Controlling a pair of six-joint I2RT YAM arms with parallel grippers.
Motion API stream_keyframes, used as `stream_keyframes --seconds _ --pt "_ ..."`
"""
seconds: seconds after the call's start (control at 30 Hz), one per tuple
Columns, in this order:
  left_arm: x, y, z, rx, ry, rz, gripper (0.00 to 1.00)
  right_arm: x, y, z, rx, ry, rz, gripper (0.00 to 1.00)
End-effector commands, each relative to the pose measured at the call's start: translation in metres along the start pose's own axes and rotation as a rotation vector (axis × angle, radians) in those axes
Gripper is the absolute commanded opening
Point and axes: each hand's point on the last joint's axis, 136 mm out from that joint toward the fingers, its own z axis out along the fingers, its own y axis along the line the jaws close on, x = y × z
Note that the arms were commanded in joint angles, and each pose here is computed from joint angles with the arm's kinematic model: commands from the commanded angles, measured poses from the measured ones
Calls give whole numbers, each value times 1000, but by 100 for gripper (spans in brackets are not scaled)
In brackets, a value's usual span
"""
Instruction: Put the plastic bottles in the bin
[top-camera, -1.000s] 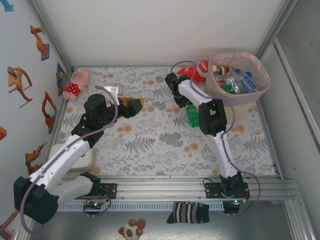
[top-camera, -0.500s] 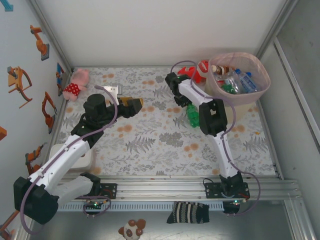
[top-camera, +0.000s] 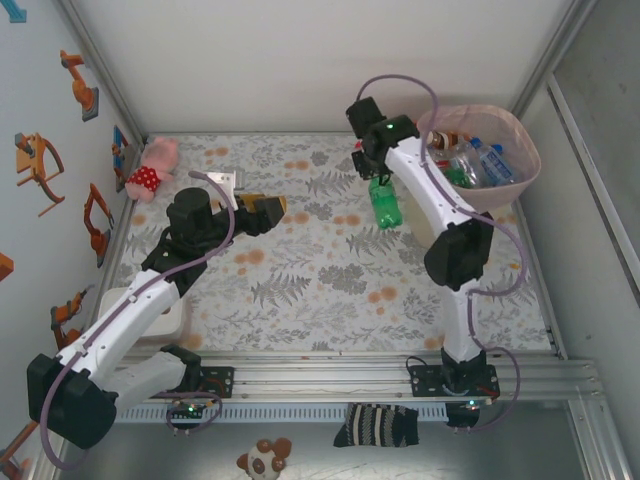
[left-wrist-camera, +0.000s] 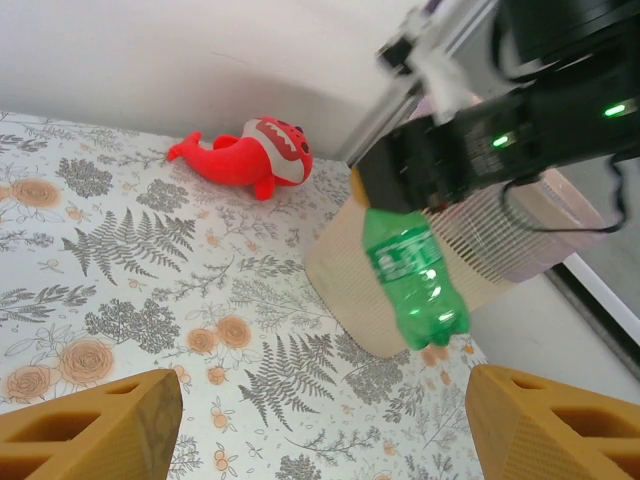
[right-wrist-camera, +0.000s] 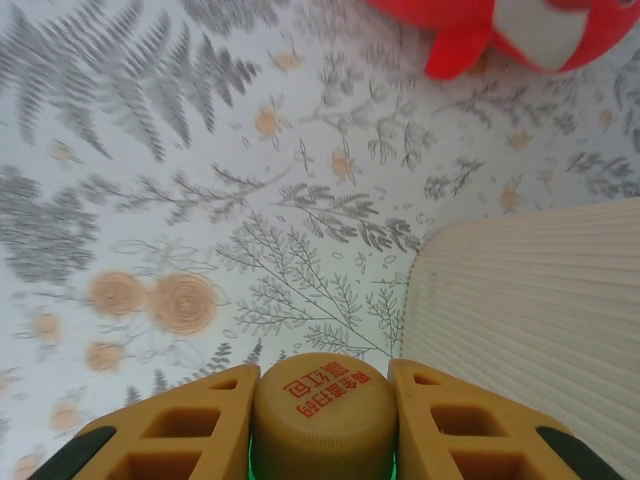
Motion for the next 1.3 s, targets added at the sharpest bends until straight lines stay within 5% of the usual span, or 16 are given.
stream_keyframes --seconds 0.0,0.4,0.6,0.77,0.97,1.27 --pt "-9 -6 -2 21 -30 0 74 -13 -12 -57 -36 -95 -7 28" --pt "-8 -5 2 30 -25 -7 74 -43 -112 -198 2 -471 130 29" --pt "-7 -4 5 34 -21 -8 74 -48 -175 -222 49 -596 253 28" --pt "-6 -3 6 31 -20 -6 74 -59 -216 -222 147 -670 193 27" --pt "-3 -2 13 51 -7 -16 74 -80 -237 -195 281 -737 -143 21" --pt "3 -2 33 101 35 -53 73 -96 -217 -138 177 -813 -571 14"
